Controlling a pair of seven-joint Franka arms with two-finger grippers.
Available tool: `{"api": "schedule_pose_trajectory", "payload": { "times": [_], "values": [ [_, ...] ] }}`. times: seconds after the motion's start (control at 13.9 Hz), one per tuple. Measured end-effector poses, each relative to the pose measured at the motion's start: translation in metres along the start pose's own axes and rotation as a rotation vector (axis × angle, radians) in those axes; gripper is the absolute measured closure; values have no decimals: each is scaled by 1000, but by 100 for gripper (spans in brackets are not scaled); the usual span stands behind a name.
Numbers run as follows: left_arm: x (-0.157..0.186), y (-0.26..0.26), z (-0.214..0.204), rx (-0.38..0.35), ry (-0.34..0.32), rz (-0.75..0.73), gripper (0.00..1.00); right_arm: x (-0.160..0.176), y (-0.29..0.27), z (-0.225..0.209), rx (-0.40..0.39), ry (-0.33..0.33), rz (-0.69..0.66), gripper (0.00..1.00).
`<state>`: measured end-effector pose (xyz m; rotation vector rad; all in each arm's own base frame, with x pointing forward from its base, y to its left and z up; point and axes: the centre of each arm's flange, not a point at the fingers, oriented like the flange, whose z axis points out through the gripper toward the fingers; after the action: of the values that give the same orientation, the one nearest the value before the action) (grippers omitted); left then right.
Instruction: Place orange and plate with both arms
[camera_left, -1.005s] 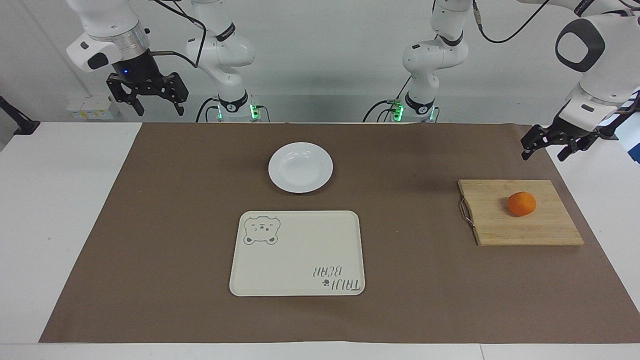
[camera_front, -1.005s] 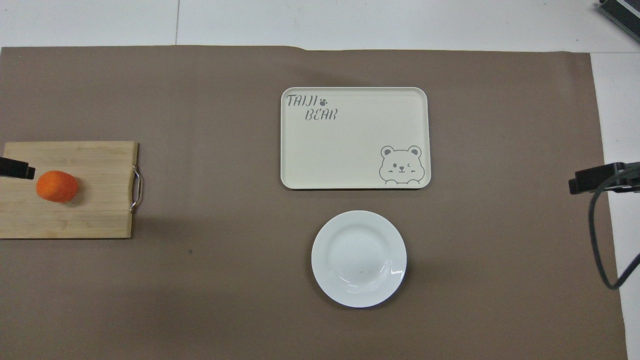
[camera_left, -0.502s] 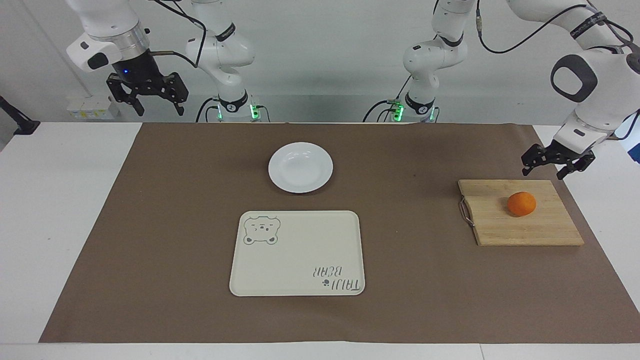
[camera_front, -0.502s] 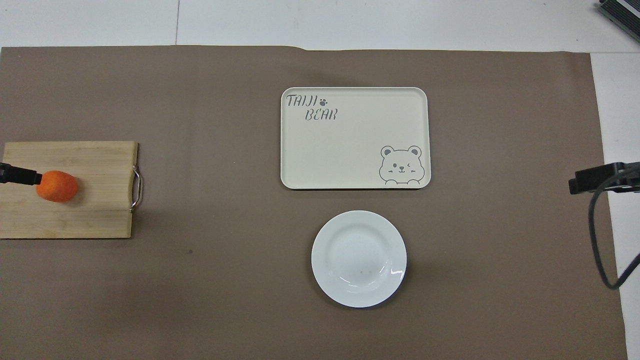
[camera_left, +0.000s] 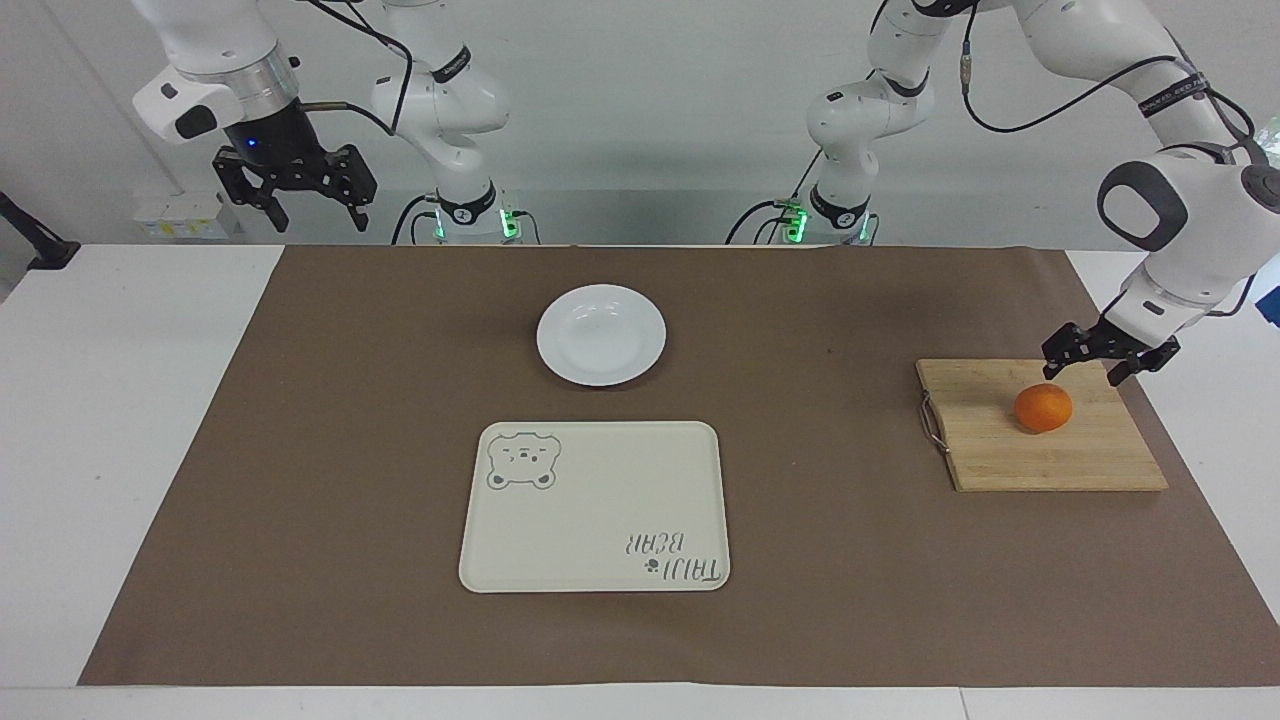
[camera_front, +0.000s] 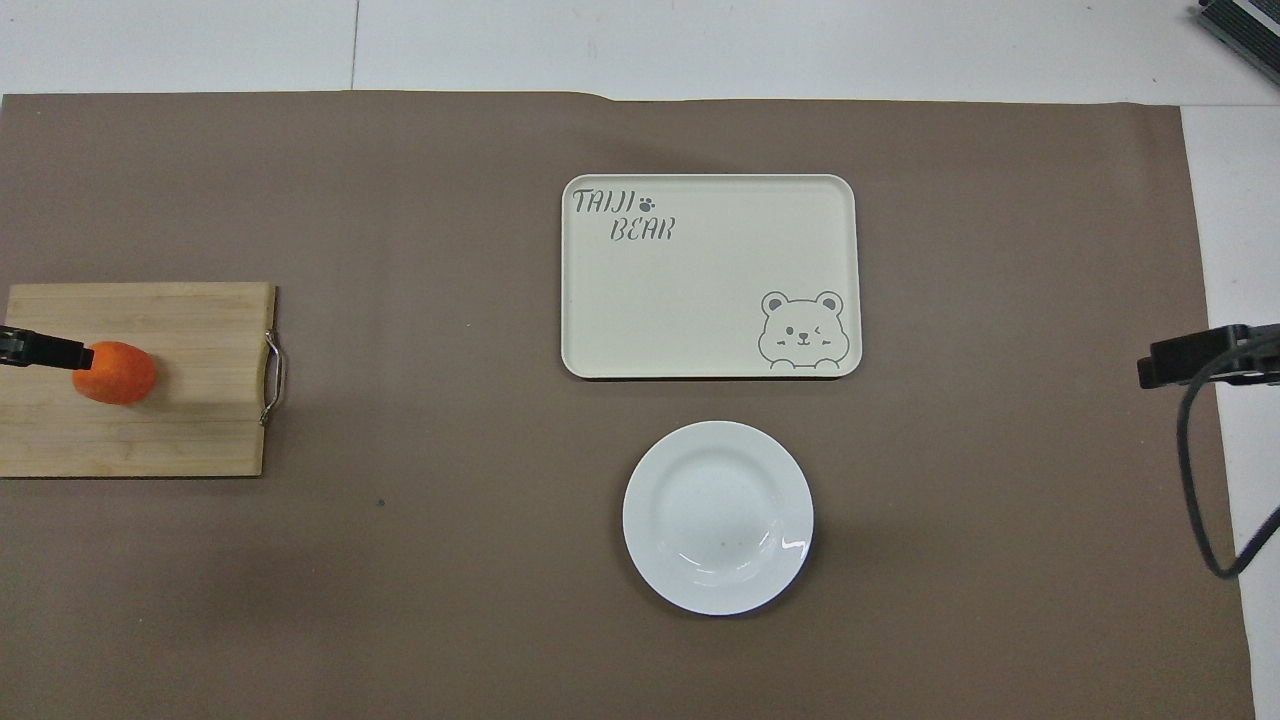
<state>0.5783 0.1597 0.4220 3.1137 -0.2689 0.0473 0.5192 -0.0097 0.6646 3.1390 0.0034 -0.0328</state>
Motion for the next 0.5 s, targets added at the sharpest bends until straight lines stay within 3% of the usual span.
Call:
{"api": "schedule_pose_trajectory", "payload": {
  "times": [0.5],
  "values": [
    [-1, 0, 35, -2, 6, -12, 0, 0, 0, 0, 0, 0, 0, 0]
  ]
}}
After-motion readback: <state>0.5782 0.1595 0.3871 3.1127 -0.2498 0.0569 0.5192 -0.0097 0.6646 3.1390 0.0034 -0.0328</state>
